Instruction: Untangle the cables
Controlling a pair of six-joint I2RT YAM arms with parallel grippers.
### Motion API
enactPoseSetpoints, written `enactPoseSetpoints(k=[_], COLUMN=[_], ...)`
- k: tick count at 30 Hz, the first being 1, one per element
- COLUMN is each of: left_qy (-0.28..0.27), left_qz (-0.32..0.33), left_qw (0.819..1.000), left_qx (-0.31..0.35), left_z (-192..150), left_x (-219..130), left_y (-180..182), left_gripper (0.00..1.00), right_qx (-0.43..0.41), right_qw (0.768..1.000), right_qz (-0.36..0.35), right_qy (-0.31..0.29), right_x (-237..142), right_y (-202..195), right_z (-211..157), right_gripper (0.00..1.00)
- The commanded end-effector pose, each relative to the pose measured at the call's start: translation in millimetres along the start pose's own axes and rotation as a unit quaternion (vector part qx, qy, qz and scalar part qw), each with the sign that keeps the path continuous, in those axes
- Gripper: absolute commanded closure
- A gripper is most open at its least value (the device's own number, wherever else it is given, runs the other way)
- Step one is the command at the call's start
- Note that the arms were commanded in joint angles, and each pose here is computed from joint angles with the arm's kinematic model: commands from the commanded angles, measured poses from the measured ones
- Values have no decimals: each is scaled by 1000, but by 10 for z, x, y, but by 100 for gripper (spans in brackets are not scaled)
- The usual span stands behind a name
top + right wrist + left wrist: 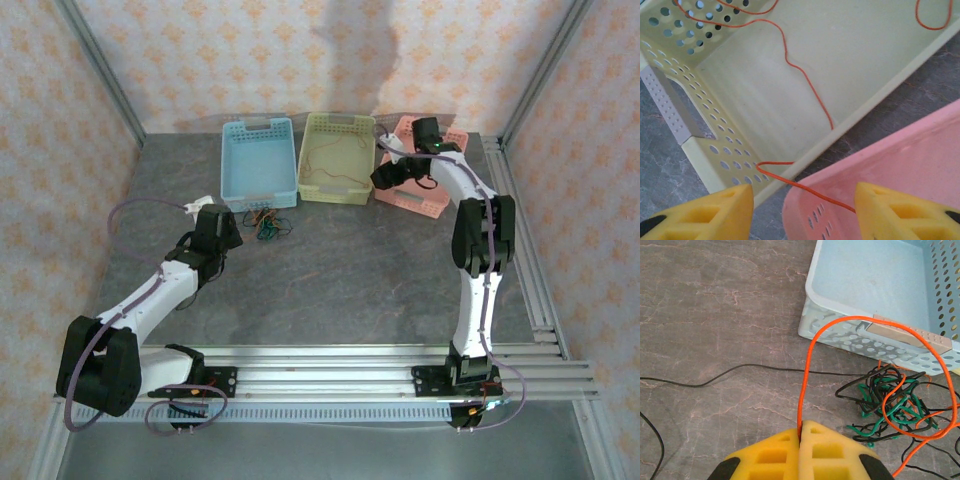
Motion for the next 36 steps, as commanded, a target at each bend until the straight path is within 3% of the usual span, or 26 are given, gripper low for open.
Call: enactPoseSetpoints(k=[1, 12, 15, 22, 29, 36], left_qy=[-7, -7, -7, -7, -8, -8], left_qz=[-1, 0, 0, 0, -2, -1], left_qw=[1000, 1000, 1000, 1000, 1000, 1000], left_qx=[-6, -6, -5, -6, -6, -6], left_z=[26, 25, 24, 24, 30, 27], left_x=[-6, -1, -1, -6, -13, -12], left_y=[-16, -17, -18, -14, -20, -17], left_gripper=[100, 100, 100, 100, 100, 100], right_qx=[-21, -24, -29, -36, -35, -35], right_qw=[1000, 998, 997, 997, 999, 999], right_qz=[-1, -5, -10, -18, -15, -28], right_qy=[21, 59, 68, 71, 36, -11], right_x=[52, 196, 214, 236, 120, -112], right_y=[67, 24, 21, 35, 117, 191], right_z=[-15, -212, -251, -254, -43, 221], right_gripper=[46, 53, 59, 82, 99, 100])
Point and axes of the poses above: each hand's point on the last joint's axis, 136 mm out from that joint toward the fingers, its own x axis out along the fingers, its own y axis along the line the jaws close on, z = x × y, the point moved 2 cm from there along -x, back along the fingers, and after that the axes turned 7 degrees about x, right-handed, at the moved point
